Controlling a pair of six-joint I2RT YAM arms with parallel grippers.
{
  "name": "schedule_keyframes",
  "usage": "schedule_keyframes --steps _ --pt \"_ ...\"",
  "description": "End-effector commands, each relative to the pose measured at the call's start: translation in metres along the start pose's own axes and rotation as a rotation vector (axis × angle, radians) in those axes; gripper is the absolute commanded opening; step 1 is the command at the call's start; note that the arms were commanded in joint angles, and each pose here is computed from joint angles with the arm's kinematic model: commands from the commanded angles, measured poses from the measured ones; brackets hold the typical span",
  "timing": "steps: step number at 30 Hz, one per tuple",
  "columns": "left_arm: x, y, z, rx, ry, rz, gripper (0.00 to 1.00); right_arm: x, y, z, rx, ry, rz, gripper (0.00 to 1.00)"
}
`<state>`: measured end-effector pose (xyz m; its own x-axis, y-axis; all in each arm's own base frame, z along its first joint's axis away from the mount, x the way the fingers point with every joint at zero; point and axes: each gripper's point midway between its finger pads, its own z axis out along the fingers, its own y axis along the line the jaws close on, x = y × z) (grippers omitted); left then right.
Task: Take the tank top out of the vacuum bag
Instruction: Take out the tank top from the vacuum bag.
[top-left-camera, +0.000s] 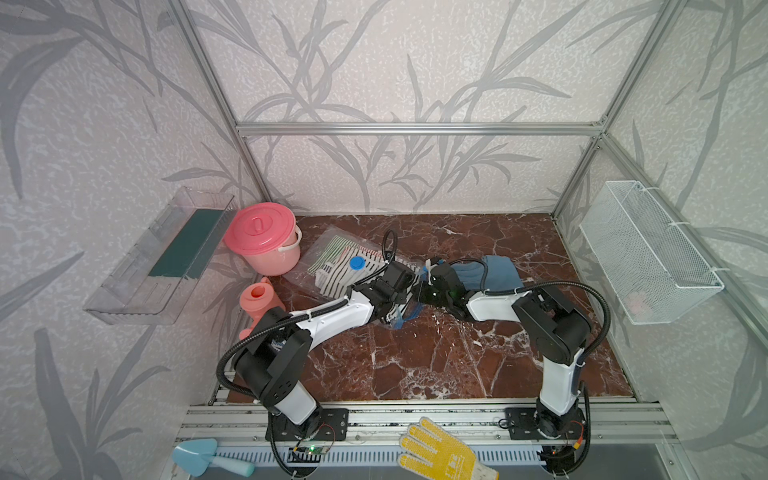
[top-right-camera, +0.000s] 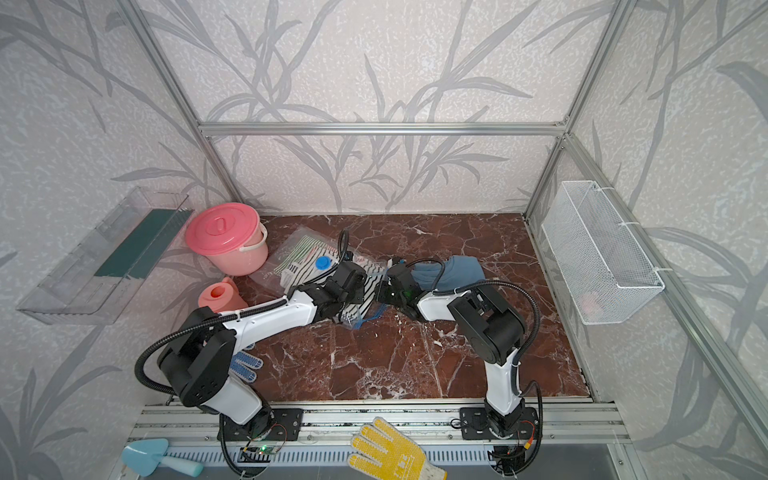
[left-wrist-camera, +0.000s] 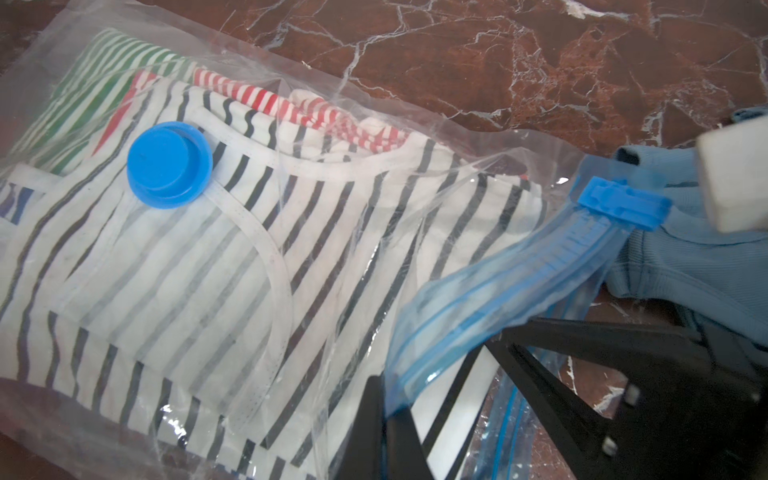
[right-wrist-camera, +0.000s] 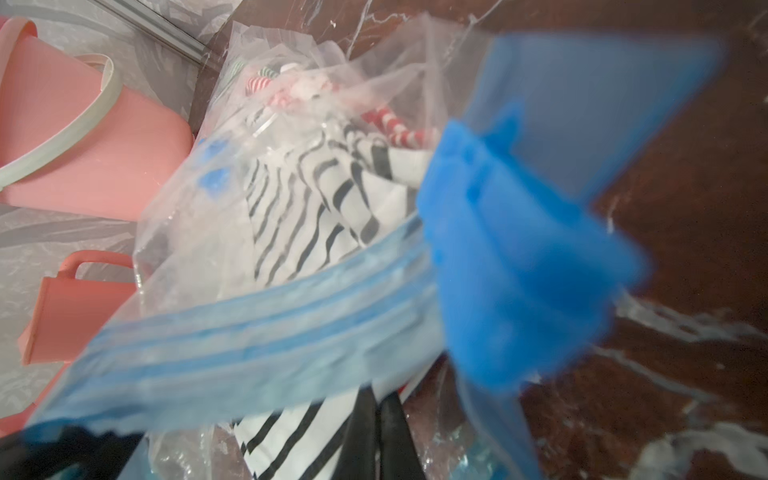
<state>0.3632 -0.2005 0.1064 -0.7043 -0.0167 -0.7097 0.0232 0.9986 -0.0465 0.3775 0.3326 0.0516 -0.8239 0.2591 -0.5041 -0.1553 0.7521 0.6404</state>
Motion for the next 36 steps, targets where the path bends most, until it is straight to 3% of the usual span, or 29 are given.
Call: schedule_keyframes --steps 1,25,36 --pt "-0.003 0.019 -0.006 -0.059 -0.029 -0.021 0.00 0.000 -0.001 -0.007 0.028 0.003 -0.024 0.00" --pt "0.010 0.038 0.010 -0.125 0.002 -0.019 0.00 0.000 0.015 -0.024 0.001 0.022 -0.108 0.00" --pt "0.013 0.039 0.011 -0.133 0.013 -0.018 0.00 -0.007 0.011 -0.040 0.083 0.017 -0.136 0.00"
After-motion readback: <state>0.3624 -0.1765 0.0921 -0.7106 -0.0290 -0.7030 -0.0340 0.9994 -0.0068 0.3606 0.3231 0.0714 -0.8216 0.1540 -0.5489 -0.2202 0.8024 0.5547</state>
